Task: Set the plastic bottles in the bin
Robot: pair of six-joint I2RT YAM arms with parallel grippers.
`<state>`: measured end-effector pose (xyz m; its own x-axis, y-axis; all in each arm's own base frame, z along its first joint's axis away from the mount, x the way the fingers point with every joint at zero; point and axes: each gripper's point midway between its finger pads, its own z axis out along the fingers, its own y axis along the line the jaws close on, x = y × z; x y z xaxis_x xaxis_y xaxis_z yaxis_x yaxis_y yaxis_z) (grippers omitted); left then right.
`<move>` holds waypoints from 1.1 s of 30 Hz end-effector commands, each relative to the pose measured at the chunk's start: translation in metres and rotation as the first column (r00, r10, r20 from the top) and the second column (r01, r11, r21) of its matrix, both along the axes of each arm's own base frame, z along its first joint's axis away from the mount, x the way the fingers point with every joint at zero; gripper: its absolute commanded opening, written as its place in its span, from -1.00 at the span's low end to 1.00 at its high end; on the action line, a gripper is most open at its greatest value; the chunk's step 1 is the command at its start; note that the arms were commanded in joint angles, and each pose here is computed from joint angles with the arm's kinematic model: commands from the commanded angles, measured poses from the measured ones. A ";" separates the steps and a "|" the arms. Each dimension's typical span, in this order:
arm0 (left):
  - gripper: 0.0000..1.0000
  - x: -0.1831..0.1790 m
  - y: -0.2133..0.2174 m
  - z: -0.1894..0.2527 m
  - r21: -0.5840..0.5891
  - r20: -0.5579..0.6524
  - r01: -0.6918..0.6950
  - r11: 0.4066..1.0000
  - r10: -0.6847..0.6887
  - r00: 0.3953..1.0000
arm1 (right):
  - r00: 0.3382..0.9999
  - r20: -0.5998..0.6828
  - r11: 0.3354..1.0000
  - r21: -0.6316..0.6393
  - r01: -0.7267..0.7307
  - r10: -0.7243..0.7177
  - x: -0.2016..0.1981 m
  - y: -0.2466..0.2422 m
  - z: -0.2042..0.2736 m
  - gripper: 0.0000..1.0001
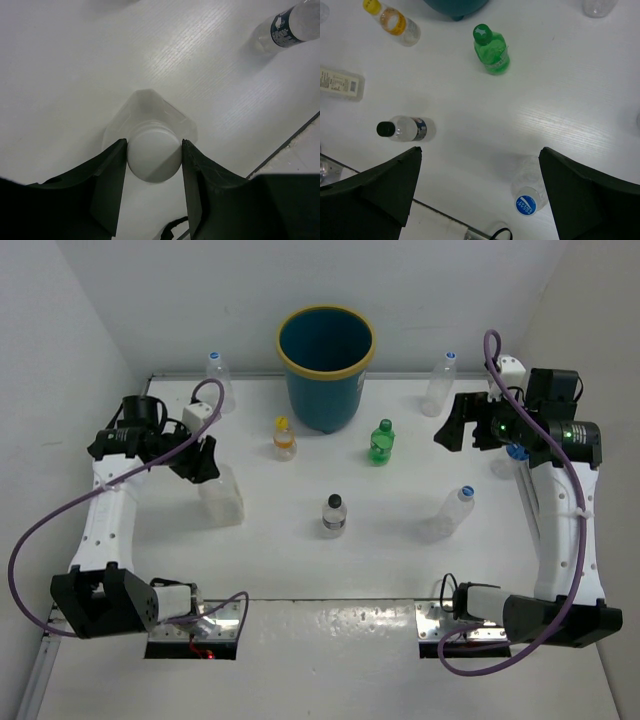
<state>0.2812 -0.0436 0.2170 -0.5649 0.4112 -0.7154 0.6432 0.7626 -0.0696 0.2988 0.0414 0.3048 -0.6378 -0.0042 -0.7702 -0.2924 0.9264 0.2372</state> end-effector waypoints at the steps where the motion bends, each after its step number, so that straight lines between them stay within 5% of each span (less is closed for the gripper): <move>1: -0.81 0.013 -0.003 0.018 -0.013 0.039 -0.008 1.000 0.008 0.999 | 1.000 0.006 1.000 0.004 -0.021 0.021 0.001 0.003 -0.001 0.97; 8: -1.00 0.053 -0.036 0.179 -0.182 0.302 0.003 0.983 0.053 0.952 | 1.000 -0.003 1.000 -0.016 -0.014 0.013 -0.002 0.000 -0.007 0.97; 9: -1.00 0.050 -0.042 0.227 -0.219 0.391 0.019 0.975 0.070 0.918 | 1.000 -0.006 1.000 -0.019 -0.011 0.010 -0.003 -0.001 -0.009 0.97; 16: -1.00 0.057 -0.069 0.339 -0.380 0.644 0.177 0.908 0.122 0.755 | 1.000 -0.017 1.000 -0.026 -0.006 0.005 -0.004 -0.002 -0.014 0.95; 17: -1.00 0.059 -0.074 0.365 -0.378 0.723 0.236 0.895 0.127 0.679 | 1.000 -0.021 1.000 -0.024 0.000 0.000 -0.002 -0.003 -0.015 0.95; 20: -1.00 0.069 -0.091 0.386 -0.434 0.759 0.325 0.840 0.147 0.634 | 1.000 -0.012 1.000 -0.028 0.004 -0.004 0.000 -0.004 -0.014 0.95; 25: -1.00 0.122 -0.124 0.355 -0.500 0.694 0.337 0.797 0.137 0.707 | 1.000 -0.008 0.999 -0.043 0.024 -0.025 0.002 -0.007 -0.019 0.93; 33: -1.00 0.208 -0.152 0.293 -0.506 0.614 0.173 0.845 0.212 0.761 | 0.998 -0.015 0.992 -0.110 0.067 -0.069 0.012 -0.023 -0.030 0.93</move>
<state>0.4776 -0.1948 0.4851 -0.0067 -0.1141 -0.9935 0.7165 0.6924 -0.0843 0.3013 0.0262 0.2726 -0.6798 -0.0211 -0.7331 -0.2331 0.9540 0.1886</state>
